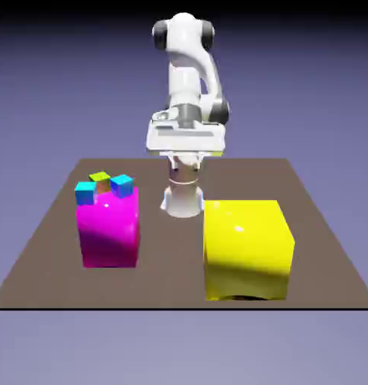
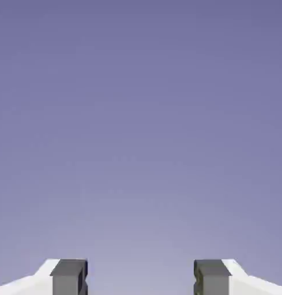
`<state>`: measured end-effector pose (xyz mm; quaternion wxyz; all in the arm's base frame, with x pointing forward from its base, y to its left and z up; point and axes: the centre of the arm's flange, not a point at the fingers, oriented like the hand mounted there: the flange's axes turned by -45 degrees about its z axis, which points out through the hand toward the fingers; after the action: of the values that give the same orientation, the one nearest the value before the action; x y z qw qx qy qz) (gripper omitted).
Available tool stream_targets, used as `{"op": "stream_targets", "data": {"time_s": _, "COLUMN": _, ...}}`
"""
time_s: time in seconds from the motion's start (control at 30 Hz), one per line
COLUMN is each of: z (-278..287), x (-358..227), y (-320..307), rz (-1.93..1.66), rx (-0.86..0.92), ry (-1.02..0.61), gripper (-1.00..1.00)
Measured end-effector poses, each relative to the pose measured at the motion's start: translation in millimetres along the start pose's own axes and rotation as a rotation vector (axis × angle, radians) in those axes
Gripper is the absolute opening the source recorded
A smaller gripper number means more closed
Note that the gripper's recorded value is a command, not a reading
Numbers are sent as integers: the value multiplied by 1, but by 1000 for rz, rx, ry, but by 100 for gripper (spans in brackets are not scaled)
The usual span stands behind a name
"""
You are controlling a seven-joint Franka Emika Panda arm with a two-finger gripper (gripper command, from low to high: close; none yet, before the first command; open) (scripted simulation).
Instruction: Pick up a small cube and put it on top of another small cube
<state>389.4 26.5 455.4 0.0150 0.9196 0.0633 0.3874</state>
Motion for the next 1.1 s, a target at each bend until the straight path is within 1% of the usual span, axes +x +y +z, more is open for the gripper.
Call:
{"op": "stream_targets", "data": {"time_s": 0.13, "z": 21, "x": -12, "y": -78, "rz": -270, "rx": 47, "ry": -69, "gripper": 0}}
{"op": "stream_targets", "data": {"time_s": 0.3, "z": 36, "x": -48, "y": -172, "rz": -606, "rx": 115, "ry": -131, "gripper": 0}}
{"op": "stream_targets", "data": {"time_s": 0.47, "z": 37, "x": -103, "y": -255, "rz": -939, "rx": 192, "ry": -166, "gripper": 0}}
{"op": "stream_targets", "data": {"time_s": 0.63, "z": 41, "x": -173, "y": -321, "rz": -1248, "rx": 250, "ry": -250, "gripper": 0}}
{"op": "stream_targets", "data": {"time_s": 0.67, "z": 41, "x": -185, "y": -330, "rz": -1299, "rx": 259, "ry": -264, "gripper": 0}}
{"op": "stream_targets", "data": {"time_s": 0.8, "z": 62, "x": -210, "y": -344, "rz": -1364, "rx": 246, "ry": -411, "gripper": 0}}
{"op": "stream_targets", "data": {"time_s": 1.1, "z": 85, "x": -253, "y": -373, "rz": -1475, "rx": 258, "ry": -693, "gripper": 0}}
